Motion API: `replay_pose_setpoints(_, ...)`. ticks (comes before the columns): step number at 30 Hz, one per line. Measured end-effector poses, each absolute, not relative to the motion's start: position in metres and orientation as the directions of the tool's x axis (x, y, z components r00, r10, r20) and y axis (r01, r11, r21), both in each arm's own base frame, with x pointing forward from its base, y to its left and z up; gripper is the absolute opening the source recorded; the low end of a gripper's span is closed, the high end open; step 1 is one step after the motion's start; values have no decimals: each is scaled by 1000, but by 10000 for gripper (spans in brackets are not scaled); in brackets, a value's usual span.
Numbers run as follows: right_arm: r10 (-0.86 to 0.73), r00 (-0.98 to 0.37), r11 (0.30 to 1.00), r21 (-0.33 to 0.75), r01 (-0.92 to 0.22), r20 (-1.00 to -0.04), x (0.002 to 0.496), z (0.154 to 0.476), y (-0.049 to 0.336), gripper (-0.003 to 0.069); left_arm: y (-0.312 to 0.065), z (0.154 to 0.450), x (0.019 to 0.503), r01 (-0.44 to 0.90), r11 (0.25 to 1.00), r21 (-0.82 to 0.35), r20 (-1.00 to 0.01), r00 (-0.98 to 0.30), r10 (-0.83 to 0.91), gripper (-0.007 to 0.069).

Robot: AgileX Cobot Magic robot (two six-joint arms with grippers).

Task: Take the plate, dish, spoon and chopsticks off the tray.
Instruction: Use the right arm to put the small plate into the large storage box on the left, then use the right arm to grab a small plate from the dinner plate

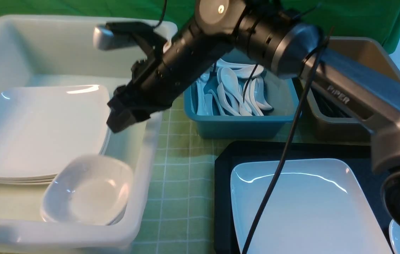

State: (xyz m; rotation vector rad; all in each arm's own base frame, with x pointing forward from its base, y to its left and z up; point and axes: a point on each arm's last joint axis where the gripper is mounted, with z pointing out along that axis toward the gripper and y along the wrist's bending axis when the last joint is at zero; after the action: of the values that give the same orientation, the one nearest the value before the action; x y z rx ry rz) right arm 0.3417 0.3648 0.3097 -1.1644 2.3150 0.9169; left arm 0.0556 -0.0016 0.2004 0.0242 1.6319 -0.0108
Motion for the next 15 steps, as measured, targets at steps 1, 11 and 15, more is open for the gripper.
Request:
replay_pose_setpoints(1,-563,-566,437,364,-823,-603,341,315,364,276,-2,200,56,22,1000,8,-998,-61,9,224)
replay_pose_setpoints(11,-612,-462,541,87,-837,-642,336,364,338,122,-2,200,56,22,1000,9,-998,-61,10,224)
replay_pose_setpoints(15,-584,-411,640,-86,-763,-700,325,417,304,20,-2,200,56,22,1000,9,-998,-61,10,224)
